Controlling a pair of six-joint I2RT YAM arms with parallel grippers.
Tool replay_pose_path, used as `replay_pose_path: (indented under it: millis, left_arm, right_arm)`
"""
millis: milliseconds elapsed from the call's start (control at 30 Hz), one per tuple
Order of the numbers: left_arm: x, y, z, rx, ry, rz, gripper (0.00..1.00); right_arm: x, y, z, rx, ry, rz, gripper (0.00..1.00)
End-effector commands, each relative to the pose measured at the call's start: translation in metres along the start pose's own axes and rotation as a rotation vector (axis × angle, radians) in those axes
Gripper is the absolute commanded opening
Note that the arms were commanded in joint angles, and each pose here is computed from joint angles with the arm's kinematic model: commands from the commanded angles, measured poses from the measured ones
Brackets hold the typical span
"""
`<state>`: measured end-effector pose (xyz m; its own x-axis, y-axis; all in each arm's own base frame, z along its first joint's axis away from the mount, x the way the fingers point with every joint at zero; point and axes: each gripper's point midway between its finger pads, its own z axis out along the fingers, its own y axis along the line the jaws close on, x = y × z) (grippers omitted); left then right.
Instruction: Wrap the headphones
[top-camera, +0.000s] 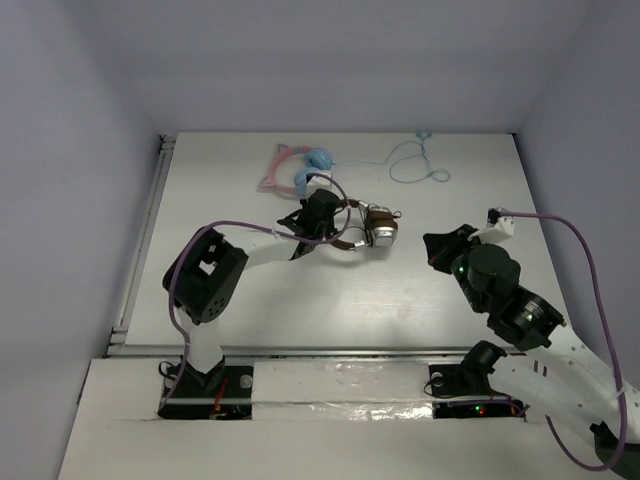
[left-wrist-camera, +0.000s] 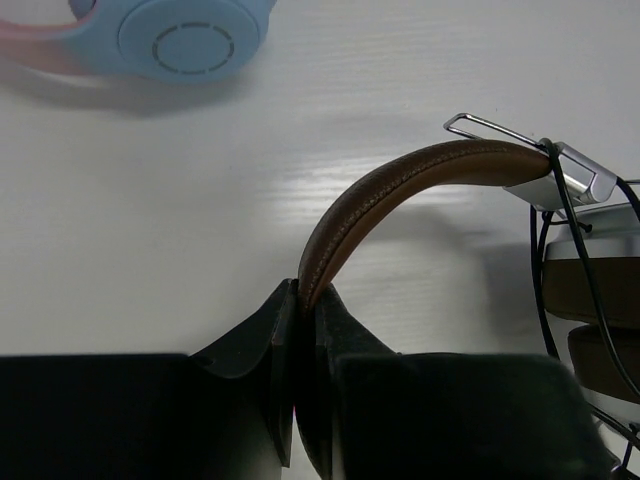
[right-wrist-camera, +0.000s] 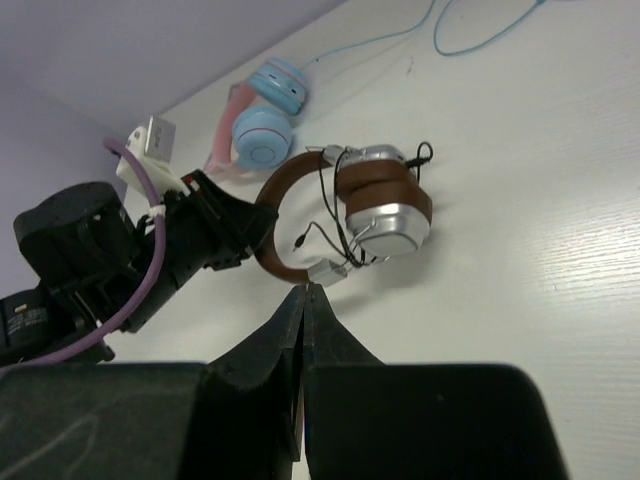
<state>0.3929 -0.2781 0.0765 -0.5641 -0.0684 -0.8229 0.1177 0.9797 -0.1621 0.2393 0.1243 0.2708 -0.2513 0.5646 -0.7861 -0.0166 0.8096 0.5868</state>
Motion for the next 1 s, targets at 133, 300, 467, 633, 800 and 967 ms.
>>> replay_pose_path:
  millis: [133, 300, 467, 633, 800, 967]
  left_arm:
    - [-0.044, -0.032, 0.017, 0.105, -0.132, -0.041, 0.0]
    - [-0.027, -0.025, 0.021, 0.092, -0.105, -0.023, 0.0]
    - [-0.018, -0.017, 0.026, 0.07, -0.081, -0.012, 0.02]
    - [-0.014, -0.01, 0.023, 0.049, -0.076, -0.006, 0.16]
    - [-0.007, -0.007, 0.024, 0.039, -0.059, -0.003, 0.18]
    - [-0.004, 0.001, 0.022, 0.008, -0.049, 0.009, 0.25]
  right_arm:
    - [-0.003, 0.004, 0.0, -0.017, -0.007, 0.011, 0.0]
    - [-0.003, 0.005, 0.004, -0.017, -0.011, 0.003, 0.04]
    - [-0.002, 0.008, 0.004, -0.027, -0.006, 0.008, 0.11]
    - [-0.013, 0.012, -0.004, -0.046, -0.026, 0.02, 0.16]
    - [-0.026, 0.016, -0.012, -0.06, -0.05, 0.031, 0.17]
    - [-0.037, 0.021, -0.017, -0.073, -0.065, 0.03, 0.22]
